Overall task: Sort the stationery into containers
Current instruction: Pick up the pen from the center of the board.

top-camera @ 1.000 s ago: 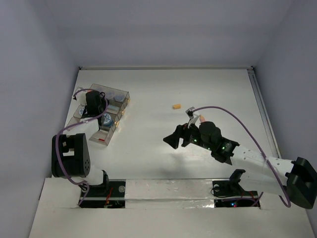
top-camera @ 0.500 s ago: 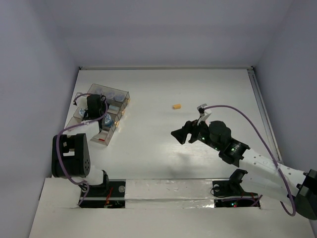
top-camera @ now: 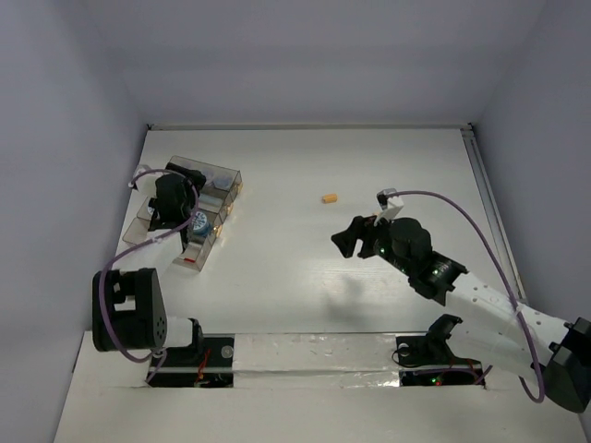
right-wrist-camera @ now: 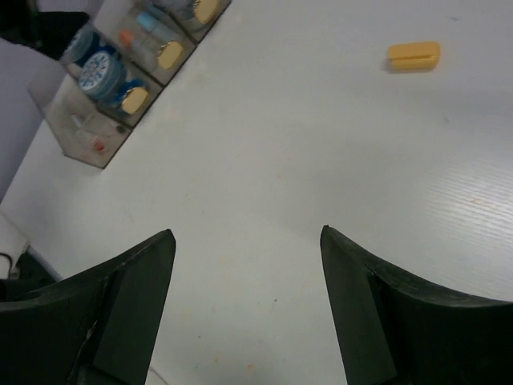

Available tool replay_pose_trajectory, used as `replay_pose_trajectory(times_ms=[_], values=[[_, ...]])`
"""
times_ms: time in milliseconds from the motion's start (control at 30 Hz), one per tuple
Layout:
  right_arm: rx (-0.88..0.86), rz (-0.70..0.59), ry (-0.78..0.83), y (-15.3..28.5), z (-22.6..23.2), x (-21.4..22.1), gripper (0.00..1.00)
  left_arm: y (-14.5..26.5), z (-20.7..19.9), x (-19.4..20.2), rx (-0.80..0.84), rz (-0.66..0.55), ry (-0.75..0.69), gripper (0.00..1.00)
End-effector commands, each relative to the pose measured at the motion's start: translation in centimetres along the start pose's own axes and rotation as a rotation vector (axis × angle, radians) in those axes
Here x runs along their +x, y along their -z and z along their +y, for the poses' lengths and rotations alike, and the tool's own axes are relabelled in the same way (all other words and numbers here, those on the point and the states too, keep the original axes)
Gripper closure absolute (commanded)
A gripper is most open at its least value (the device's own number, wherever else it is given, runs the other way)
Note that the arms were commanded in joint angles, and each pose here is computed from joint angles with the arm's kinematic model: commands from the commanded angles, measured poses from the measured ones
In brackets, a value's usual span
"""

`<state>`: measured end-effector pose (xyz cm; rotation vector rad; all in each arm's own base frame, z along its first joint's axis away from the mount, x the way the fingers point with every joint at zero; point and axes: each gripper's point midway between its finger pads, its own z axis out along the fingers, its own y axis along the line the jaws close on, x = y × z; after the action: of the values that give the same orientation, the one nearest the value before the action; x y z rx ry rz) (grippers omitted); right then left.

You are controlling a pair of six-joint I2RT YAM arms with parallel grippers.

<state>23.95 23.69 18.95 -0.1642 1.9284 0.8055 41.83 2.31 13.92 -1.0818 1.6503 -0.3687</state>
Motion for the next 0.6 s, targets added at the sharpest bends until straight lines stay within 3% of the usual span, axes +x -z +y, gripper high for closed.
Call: replay_pose_trajectory(times_ms=[0,67,233,267,400,567], values=[[0.138,-0.073,0.019,-0.4,-2.5,-3.3,0.23,2.5,-5.7,-2.9,0.188,-0.072,-0.008,0.25],[0.245,-0.059,0.017,-0.6,-5.3,-3.5,0.35,4.7,-9.1,-3.3,0.310,-0.069,-0.024,0.25],[0.436,0.005,0.001,-1.1,-10.9,-3.1,0.39,10.6,-16.3,-1.6,0.591,0.004,-0.115,0.21],[0.470,0.048,0.005,-1.3,-12.0,-2.2,0.39,12.7,-18.1,0.5,0.681,0.085,-0.150,0.19],[0.579,0.092,0.005,-1.4,-15.1,-2.5,0.35,17.8,-19.7,4.9,0.853,0.249,-0.258,0.15],[0.624,0.156,-0.047,-2.2,-18.7,-2.0,0.32,22.7,-18.3,9.2,1.004,0.468,-0.366,0.13]])
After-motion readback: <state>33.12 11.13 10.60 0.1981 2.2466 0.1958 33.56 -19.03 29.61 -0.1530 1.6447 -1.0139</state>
